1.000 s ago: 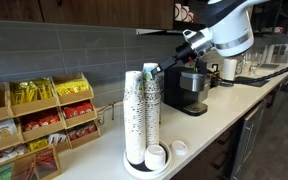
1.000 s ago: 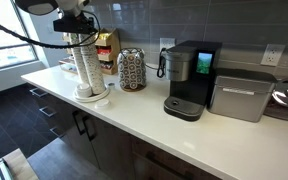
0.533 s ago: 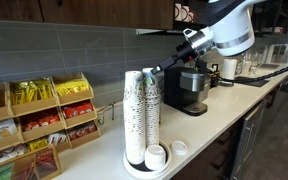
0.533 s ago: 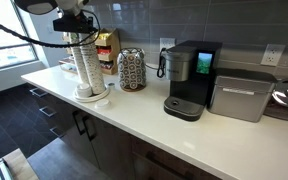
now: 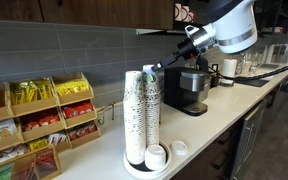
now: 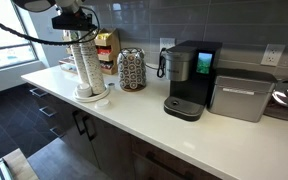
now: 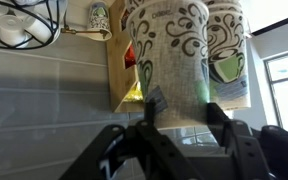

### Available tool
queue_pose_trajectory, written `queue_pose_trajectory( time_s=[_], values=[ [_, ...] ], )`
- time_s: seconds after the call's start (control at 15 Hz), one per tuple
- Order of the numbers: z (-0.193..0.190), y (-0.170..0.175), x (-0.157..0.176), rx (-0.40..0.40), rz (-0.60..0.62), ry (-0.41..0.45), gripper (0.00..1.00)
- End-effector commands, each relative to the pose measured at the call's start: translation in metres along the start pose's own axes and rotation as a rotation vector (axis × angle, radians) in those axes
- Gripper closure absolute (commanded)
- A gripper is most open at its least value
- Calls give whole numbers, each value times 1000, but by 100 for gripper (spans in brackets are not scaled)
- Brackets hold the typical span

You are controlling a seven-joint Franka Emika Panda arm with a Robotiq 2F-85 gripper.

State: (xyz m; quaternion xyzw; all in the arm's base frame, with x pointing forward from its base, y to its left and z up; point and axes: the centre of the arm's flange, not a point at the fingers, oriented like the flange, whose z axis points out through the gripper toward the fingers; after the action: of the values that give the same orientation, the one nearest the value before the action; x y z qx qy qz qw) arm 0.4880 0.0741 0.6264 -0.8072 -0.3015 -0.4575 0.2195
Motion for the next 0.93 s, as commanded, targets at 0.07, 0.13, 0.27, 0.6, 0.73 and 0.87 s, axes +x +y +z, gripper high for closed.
queue_pose_trajectory(
  time_s=[0.07,0.13,0.27,0.6,0.73,0.87],
  values=[
    [-24,-11,9,-42,-44,45,69],
    [-30,-14,15,-50,-53,55,69],
    [-45,-20,29,-77,-79,73,69],
    [-79,-33,55,-156,-149,71,69],
    [-90,-38,63,-181,-180,65,69],
    [-101,-44,71,-204,-208,62,69]
  ],
)
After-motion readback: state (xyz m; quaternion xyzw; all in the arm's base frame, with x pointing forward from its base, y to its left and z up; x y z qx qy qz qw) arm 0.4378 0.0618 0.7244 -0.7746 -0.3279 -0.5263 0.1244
